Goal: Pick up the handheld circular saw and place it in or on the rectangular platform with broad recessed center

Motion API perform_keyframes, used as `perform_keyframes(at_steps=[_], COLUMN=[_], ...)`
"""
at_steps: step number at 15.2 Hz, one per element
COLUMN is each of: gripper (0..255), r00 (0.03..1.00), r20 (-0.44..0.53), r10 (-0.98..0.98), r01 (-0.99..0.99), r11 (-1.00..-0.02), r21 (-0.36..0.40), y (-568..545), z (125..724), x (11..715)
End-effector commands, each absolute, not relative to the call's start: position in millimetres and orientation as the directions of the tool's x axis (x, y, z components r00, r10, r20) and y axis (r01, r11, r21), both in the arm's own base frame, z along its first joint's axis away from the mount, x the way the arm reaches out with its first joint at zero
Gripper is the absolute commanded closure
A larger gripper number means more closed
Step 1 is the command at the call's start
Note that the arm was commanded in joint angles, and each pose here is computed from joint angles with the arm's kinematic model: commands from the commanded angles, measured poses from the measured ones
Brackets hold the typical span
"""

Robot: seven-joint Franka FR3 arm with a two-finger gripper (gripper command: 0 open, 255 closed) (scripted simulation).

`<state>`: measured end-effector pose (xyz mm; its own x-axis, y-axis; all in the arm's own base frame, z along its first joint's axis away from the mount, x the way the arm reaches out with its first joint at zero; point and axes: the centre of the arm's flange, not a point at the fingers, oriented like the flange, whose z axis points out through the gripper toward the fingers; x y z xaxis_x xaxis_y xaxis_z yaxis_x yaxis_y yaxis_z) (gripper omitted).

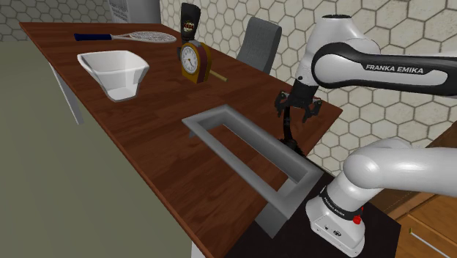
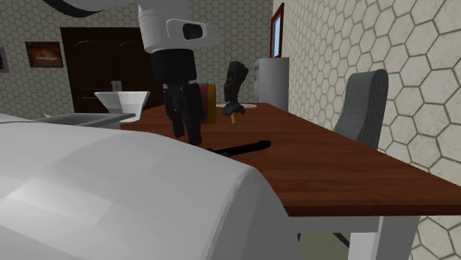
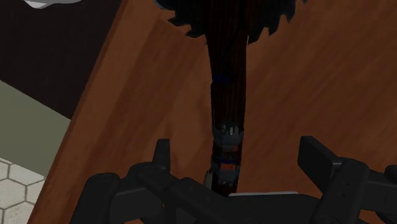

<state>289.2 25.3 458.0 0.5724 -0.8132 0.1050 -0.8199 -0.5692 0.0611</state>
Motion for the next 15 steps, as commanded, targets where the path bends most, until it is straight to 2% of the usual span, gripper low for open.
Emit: perform_keyframes(at_steps=[1, 6, 13, 14, 15], gripper=[0, 0, 0, 255, 255], r00=[0.549, 0.549, 0.549, 0.549, 0.549], r20=[0.108, 0.108, 0.108, 0.108, 0.108], r10=[-0.829, -0.829, -0.829, -0.829, -0.829], r01=[-0.836, -0.836, -0.836, -0.836, -0.836], r11=[-0.546, -0.546, -0.546, -0.546, -0.546], r21=[0.059, 0.059, 0.059, 0.059, 0.059], y=[25.0, 22.0, 22.1, 22.1, 22.1], z=[446.3, 422.3, 422.4, 422.4, 422.4], x=[289.4, 289.7, 289.7, 289.7, 289.7])
